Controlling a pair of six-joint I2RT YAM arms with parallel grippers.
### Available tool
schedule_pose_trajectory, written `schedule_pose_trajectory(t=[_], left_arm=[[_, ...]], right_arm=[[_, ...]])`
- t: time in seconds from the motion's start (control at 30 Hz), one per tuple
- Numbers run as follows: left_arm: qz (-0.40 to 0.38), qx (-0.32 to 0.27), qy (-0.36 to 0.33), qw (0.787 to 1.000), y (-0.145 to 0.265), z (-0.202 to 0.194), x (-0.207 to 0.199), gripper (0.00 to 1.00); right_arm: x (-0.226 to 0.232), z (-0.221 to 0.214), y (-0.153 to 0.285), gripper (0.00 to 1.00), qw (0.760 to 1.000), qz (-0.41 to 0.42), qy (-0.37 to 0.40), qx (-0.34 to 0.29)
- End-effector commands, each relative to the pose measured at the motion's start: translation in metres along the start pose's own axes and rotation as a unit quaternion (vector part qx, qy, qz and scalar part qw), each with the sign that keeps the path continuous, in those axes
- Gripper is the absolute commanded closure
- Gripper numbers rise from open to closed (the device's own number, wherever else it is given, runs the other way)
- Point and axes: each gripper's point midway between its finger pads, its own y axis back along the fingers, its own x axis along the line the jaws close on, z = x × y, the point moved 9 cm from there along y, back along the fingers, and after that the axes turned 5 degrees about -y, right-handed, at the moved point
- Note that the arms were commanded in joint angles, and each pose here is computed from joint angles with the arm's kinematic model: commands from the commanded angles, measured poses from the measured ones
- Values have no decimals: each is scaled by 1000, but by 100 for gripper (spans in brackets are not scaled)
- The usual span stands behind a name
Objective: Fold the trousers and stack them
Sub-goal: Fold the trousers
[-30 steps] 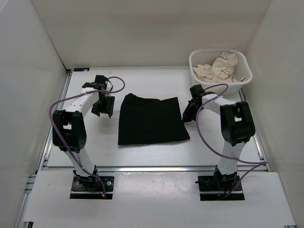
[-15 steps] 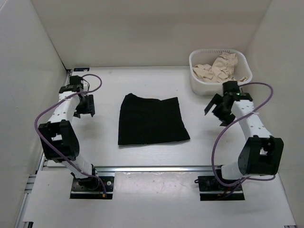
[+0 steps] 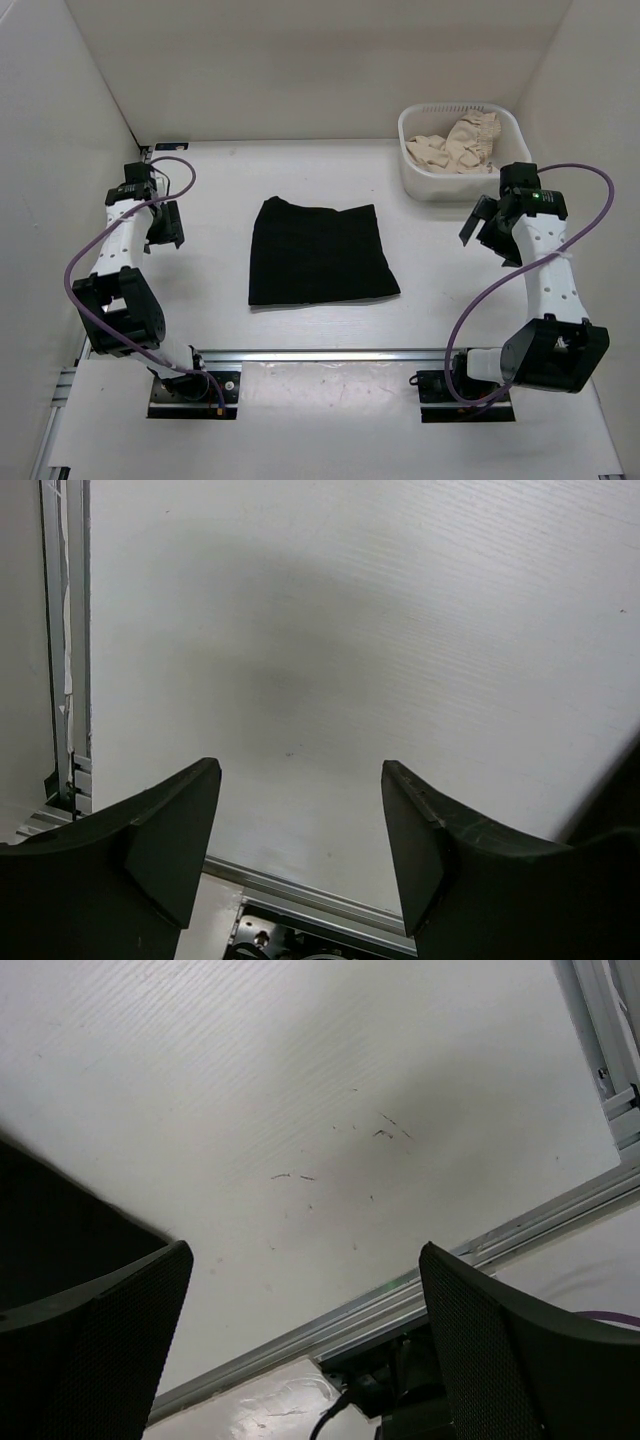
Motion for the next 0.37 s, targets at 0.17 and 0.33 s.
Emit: schedule_pose_trajectory(t=[0.17, 0.33], left_arm=[[10, -35, 8, 999, 23, 7, 7, 23], [9, -30, 7, 999, 21, 4, 6, 23]], right_arm=[[-11, -5, 9, 1, 1000, -13, 20, -12], [-10, -8, 11, 1, 999, 12, 22, -25]])
